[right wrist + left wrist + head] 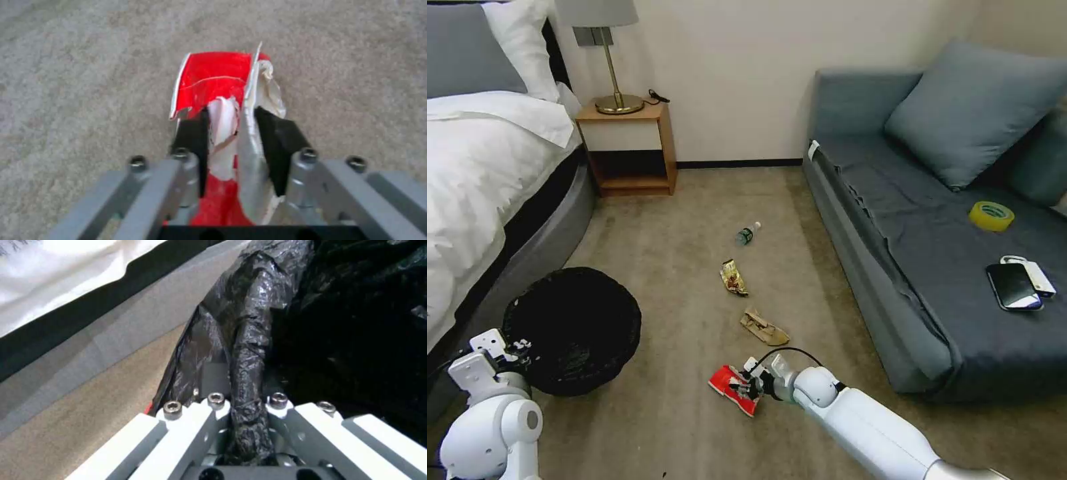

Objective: Pick up the trash bin, then pick up the garbage on the floor and place it into the trash bin.

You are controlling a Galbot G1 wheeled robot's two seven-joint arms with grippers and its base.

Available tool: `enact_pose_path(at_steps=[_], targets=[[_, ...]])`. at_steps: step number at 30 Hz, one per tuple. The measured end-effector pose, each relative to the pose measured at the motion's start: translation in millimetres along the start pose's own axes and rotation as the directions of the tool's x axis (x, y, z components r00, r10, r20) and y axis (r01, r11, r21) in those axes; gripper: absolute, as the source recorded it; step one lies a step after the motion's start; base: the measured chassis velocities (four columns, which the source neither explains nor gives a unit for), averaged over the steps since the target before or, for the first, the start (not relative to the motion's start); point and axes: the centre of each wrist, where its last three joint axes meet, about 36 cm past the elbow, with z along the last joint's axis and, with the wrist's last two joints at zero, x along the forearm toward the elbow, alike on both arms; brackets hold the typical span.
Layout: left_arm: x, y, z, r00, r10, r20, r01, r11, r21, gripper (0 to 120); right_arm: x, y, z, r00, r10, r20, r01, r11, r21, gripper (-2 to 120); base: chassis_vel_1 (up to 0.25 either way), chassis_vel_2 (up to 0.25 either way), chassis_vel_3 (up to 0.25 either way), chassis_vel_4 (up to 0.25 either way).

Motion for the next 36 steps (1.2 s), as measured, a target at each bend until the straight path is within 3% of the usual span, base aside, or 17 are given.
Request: enact_pose_path(at_steps=[8, 12, 17, 19, 21, 22, 26, 27, 31, 32, 35, 36], targets=[[-0.7, -0.7, 1.5, 1.0, 0.0, -0.001, 0.0, 1.0, -0.001, 2, 6, -2, 9, 1.0, 0.009, 0.01, -0.009, 1.0, 0.003, 0, 0.0, 0.0, 0.0, 0.0], [-0.5, -1.2, 2.1, 1.0, 0.002, -0.003, -0.002, 1.0, -0.002, 2, 25, -10, 5, 0.998, 0.033, 0.057, -0.032, 0.999, -0.008, 0, 0.0, 0.0, 0.0, 0.0], [-0.2, -1.5, 2.9, 1.0, 0.006, -0.005, -0.006, 1.0, -0.008, 2, 67, -26, -29, 0.982, 0.082, 0.171, -0.077, 0.996, -0.032, 0, 0.0, 0.0, 0.0, 0.0], [-0.2, -2.6, 4.9, 1.0, 0.01, -0.009, -0.01, 1.0, -0.012, 2, 95, -28, -66, 0.962, 0.101, 0.253, -0.093, 0.995, -0.045, 0, 0.0, 0.0, 0.0, 0.0], [-0.5, -4.1, 6.1, 1.0, 0.014, -0.012, -0.014, 1.0, -0.015, 2, 119, -17, -108, 0.936, 0.091, 0.34, -0.075, 0.995, -0.059, 0, 0.0, 0.0, 0.0, 0.0], [-0.5, -4.1, 6.1, 1.0, 0.014, -0.012, -0.014, 1.0, -0.015, 2, 119, -17, -108, 0.936, 0.091, 0.34, -0.075, 0.995, -0.059, 0, 0.0, 0.0, 0.0, 0.0], [-1.6, -9.0, 8.7, 0.999, 0.026, -0.018, -0.026, 0.999, -0.021, 2, 148, 24, -179, 0.881, 0.042, 0.471, -0.004, 0.997, -0.082, 0, 0.0, 0.0, 0.0, 0.0], [-1.6, -9.0, 8.7, 0.999, 0.026, -0.018, -0.026, 0.999, -0.021, 2, 148, 24, -179, 0.881, 0.042, 0.471, -0.004, 0.997, -0.082, 0, 0.0, 0.0, 0.0, 0.0], [-1.8, -14.4, 10.3, 0.999, 0.043, -0.026, -0.044, 0.999, -0.022, 2, 132, 83, -223, 0.863, -0.046, 0.503, 0.09, 0.994, -0.064, 0, 0.0, 0.0, 0.0, 0.0], [-1.8, -14.4, 10.3, 0.999, 0.043, -0.026, -0.044, 0.999, -0.022, 2, 132, 83, -223, 0.863, -0.046, 0.503, 0.09, 0.994, -0.064, 0, 0.0, 0.0, 0.0, 0.0], [-1.7, -17.5, 12.6, 0.998, 0.053, -0.035, -0.054, 0.998, -0.024, 2, 103, 135, -250, 0.855, -0.127, 0.502, 0.161, 0.987, -0.025, 0, 0.0, 0.0, 0.0, 0.0], [-1.7, -17.5, 12.6, 0.998, 0.053, -0.035, -0.054, 0.998, -0.024, 2, 103, 135, -250, 0.855, -0.127, 0.502, 0.161, 0.987, -0.025, 0, 0.0, 0.0, 0.0, 0.0]])
